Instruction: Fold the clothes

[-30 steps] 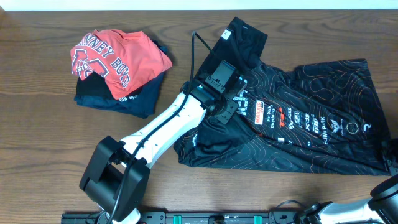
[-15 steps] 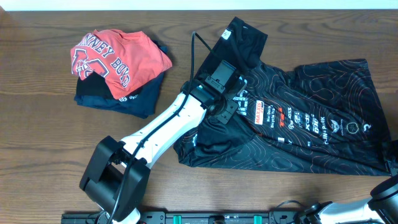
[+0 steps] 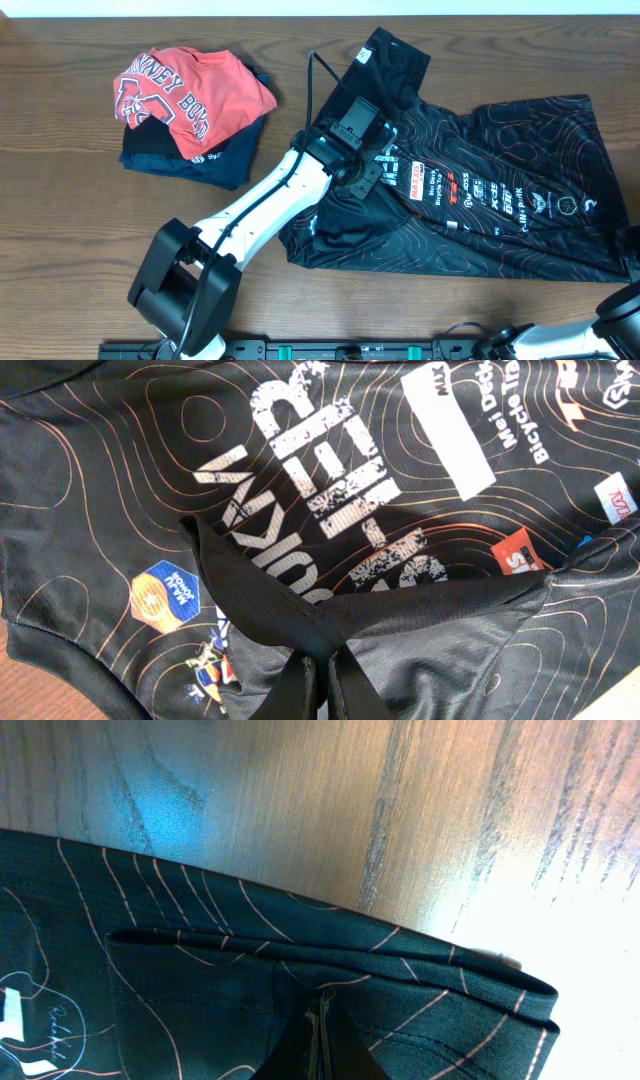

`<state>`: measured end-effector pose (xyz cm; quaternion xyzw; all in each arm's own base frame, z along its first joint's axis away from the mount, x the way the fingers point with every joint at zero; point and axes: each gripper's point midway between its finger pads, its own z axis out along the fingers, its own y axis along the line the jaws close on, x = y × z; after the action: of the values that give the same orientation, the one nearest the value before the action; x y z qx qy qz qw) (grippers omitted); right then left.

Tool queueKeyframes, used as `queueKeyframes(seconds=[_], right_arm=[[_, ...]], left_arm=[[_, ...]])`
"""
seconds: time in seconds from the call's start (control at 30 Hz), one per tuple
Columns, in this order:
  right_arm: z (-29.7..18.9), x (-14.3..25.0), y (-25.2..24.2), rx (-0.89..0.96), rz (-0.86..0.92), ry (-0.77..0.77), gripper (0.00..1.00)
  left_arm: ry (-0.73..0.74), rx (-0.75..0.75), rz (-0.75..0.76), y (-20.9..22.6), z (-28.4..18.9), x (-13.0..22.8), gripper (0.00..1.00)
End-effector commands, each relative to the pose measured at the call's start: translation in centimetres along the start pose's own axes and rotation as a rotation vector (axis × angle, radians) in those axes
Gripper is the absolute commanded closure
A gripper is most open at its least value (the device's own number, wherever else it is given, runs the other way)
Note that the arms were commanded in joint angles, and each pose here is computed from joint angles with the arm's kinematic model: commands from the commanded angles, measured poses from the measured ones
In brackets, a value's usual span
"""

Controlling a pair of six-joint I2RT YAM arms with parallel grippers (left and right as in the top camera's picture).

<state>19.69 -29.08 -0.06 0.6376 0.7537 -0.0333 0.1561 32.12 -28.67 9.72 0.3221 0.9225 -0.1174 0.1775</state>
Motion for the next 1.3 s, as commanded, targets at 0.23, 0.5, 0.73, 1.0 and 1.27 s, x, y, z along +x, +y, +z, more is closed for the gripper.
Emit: queueKeyframes(seconds=[0.23, 0.5, 0.73, 1.0, 1.27], right_arm=[[-2.2, -1.6, 2.3, -0.14, 0.031, 0.025, 0.99], [-3.5, -2.4, 3.0, -0.165, 0.034, 0.025, 0.99], [-2.3, -1.5, 0.1, -0.016, 0.034, 0.027, 0.61], [0.5, 0.2, -0.3, 0.002, 0.038, 0.116, 0.64], [1.9, 1.3, -0.2, -0.013, 0.043, 0.17, 0.91]], left_arm=[[-0.004, -0.013, 0.012, 0.2, -0.5, -0.4, 0.94], [-0.005, -0.013, 0.012, 0.2, -0.5, -0.4, 0.94], [-0.005, -0.013, 0.012, 0.2, -0.5, -0.4, 0.94], [-0.005, -0.013, 0.012, 0.2, -0.5, -0.4, 0.94], [-0.005, -0.013, 0.012, 0.2, -0.5, -0.4, 0.94]])
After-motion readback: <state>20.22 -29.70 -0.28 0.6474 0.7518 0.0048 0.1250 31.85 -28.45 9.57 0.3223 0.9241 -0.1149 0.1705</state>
